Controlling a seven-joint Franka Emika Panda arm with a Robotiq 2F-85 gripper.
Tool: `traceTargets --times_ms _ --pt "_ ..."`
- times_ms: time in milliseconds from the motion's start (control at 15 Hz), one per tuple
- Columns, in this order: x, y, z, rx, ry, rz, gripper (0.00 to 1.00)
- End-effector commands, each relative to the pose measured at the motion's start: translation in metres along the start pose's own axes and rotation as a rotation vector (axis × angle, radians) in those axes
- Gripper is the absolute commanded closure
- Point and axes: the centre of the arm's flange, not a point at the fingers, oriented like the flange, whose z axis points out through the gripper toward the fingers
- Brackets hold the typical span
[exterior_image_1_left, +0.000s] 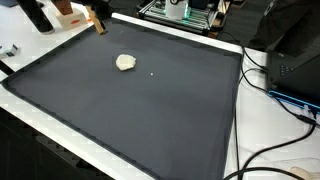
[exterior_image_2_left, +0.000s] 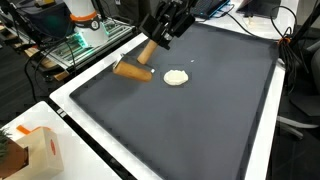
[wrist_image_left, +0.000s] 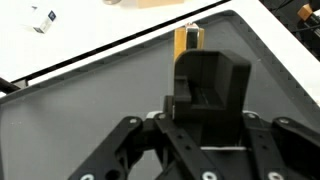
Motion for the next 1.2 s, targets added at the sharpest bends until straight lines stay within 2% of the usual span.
traceTargets --times_ms 0,400,667,1133 --pt "0.006 0.005 -0.003 -0.038 -0.069 0.037 0.76" --pt "0.015 0.008 -0.01 -0.13 -0.098 -0.016 0.76" --pt "0.023 0.005 -0.017 -0.201 -0.115 -0.106 0.76" --pt "0.04 -0.002 -0.024 -0.238 -0.106 -0.281 0.76"
